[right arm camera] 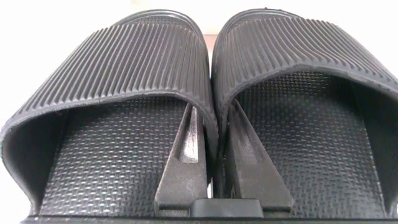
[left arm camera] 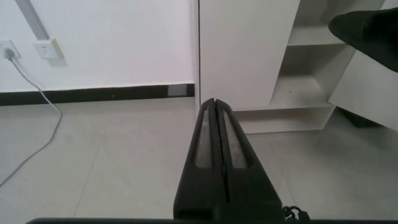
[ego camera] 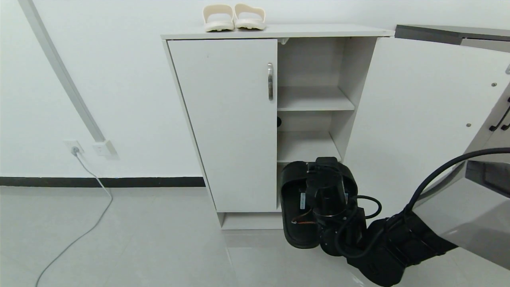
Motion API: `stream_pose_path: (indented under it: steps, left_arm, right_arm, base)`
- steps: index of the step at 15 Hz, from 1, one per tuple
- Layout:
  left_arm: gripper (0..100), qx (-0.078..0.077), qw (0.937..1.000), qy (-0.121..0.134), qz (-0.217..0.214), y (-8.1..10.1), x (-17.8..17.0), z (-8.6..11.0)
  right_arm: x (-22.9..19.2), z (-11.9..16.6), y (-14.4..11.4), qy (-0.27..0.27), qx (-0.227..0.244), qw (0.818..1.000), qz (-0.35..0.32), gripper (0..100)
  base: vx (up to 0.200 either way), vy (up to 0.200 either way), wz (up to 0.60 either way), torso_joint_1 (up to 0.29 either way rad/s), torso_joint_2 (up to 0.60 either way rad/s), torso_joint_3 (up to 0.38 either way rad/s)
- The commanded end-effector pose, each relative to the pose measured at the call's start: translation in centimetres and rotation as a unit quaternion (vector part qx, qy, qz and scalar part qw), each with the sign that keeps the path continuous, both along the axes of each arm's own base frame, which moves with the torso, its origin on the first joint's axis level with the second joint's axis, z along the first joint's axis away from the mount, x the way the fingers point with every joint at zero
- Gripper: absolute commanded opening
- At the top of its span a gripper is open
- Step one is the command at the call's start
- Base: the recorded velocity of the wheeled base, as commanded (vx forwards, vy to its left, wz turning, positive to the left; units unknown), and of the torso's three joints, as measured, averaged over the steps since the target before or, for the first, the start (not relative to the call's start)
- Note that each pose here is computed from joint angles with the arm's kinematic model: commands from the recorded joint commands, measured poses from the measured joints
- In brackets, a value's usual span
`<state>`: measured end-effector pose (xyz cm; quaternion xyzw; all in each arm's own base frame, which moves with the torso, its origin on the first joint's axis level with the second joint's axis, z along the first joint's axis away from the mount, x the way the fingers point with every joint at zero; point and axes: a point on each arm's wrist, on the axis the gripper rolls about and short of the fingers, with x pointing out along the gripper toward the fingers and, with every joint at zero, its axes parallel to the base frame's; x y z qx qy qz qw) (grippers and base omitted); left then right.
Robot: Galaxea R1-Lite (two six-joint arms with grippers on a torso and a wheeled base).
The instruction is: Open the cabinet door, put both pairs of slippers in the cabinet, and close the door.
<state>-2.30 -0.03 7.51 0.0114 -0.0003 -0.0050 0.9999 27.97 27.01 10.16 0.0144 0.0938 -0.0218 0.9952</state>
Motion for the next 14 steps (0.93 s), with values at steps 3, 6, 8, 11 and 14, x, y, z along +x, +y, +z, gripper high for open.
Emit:
stream_pose_path:
  steps: [3,6,8,11,14]
  left_arm:
    - [0,0.0,1.0,0.002,0.0,0.0,0.0,0.0]
    - [0,0.0,1.0,0.002,0.0,0.0,0.0,0.0]
    - [0,-0.001,1.0,0.002,0.0,0.0,0.0,0.0]
    - [0,0.0,1.0,0.002,0.0,0.0,0.0,0.0]
    - [0,0.0,1.0,0.002,0.0,0.0,0.0,0.0]
  right_arm:
    - [0.5,-0.7,0.7,0.001,-0.003,1.0,-0.001,0]
    - [0.6,-0.8,0.9,0.003,-0.006,1.0,0.0,0]
    - [0.6,-1.3,0.9,0.008,-0.01,1.0,-0.001,0]
    - [0.6,-1.3,0.9,0.009,-0.011,1.0,0.0,0]
    - [0.6,-1.9,1.0,0.013,-0.015,1.0,0.003,0]
  base:
    - [0.0,-0.2,0.0,0.004,0.0,-0.001]
    - [0.0,-0.2,0.0,0.004,0.01,0.002]
    - [0.0,-0.1,0.0,0.001,0.0,-0.004]
    - [0.0,0.0,0.0,0.0,0.0,0.0]
    - [0.0,0.0,0.0,0.0,0.0,0.0]
